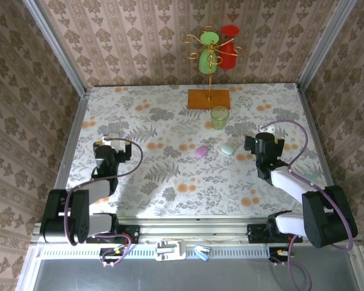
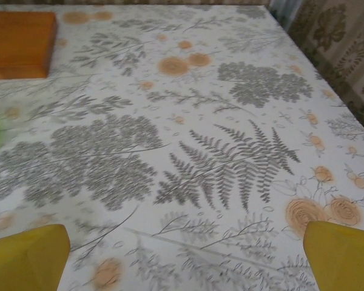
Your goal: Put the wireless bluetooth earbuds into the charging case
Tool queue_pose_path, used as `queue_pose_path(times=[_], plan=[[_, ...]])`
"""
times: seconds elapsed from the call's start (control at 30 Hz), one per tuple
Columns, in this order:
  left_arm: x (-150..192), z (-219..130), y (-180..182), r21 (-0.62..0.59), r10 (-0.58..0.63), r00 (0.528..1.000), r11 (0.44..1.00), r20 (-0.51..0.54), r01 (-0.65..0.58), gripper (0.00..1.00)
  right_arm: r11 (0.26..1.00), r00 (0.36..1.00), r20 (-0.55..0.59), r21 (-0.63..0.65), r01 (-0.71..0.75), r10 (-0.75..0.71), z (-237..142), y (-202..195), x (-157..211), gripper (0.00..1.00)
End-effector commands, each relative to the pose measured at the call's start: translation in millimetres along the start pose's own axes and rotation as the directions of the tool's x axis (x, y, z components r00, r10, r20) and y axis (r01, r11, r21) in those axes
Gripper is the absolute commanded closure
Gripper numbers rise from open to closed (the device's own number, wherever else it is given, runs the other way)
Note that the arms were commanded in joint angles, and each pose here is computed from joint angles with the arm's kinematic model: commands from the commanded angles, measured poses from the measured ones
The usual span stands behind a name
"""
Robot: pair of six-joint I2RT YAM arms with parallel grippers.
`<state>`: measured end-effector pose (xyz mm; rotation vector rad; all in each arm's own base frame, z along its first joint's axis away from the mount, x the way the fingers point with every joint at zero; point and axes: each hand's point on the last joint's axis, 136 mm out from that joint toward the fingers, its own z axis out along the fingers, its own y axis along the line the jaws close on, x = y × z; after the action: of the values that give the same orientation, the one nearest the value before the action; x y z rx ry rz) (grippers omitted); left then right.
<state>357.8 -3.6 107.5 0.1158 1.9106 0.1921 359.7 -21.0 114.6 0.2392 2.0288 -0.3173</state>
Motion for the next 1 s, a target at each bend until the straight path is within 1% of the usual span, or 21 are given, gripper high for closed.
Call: queue_pose_path(times=[0.0, 0.07, 0.1, 0.17, 0.23, 0.27, 0.33, 0.4, 0.5, 0.97], plan=[[-25, 7, 5, 0.003, -0.066, 0.993, 0.998, 0.101, 0.066, 0.00, 0.998, 0.988, 0.145, -0.046, -0.048, 0.055, 9, 2, -25, 0.00], [-22, 16, 8, -0.003, -0.065, 0.993, 0.998, 0.097, 0.066, 0.00, 0.998, 0.991, 0.123, -0.051, -0.044, 0.050, 15, 2, -22, 0.00], [-19, 21, 7, -0.003, -0.065, 0.994, 0.998, 0.093, 0.065, 0.00, 0.996, 0.992, 0.120, -0.077, -0.036, 0.045, 17, 6, -24, 0.00], [-10, 30, 5, -0.001, -0.067, 0.995, 0.998, 0.079, 0.068, 0.00, 0.994, 0.989, 0.141, -0.103, -0.022, 0.036, 18, 9, -28, 0.00], [-8, 37, 4, -0.003, -0.059, 0.996, 0.998, 0.072, 0.059, 0.00, 0.991, 0.991, 0.133, -0.132, -0.008, 0.026, 27, 15, -17, 0.00], [-5, 38, 3, 0.006, -0.067, 0.997, 0.998, 0.037, 0.066, 0.00, 0.990, 0.990, 0.137, -0.142, -0.007, 0.027, 29, 17, -14, 0.00], [-4, 43, 6, -0.009, -0.063, 0.998, 0.998, 0.025, 0.064, 0.00, 0.984, 0.988, 0.150, -0.180, 0.003, 0.025, 31, 22, -9, 0.00], [-2, 43, 6, -0.005, -0.076, 0.997, 0.997, 0.008, 0.076, 0.00, 0.982, 0.990, 0.140, -0.189, -0.001, 0.028, 34, 23, -4, 0.00], [-3, 43, 7, -0.007, -0.072, 0.997, 0.997, 0.015, 0.072, 0.00, 0.978, 0.990, 0.129, -0.206, -0.033, 0.061, 37, 19, -2, 0.00], [-3, 43, 7, -0.017, -0.066, 0.998, 0.998, 0.017, 0.066, 0.00, 0.978, 0.990, 0.128, -0.205, -0.033, 0.060, 37, 18, -2, 0.00]])
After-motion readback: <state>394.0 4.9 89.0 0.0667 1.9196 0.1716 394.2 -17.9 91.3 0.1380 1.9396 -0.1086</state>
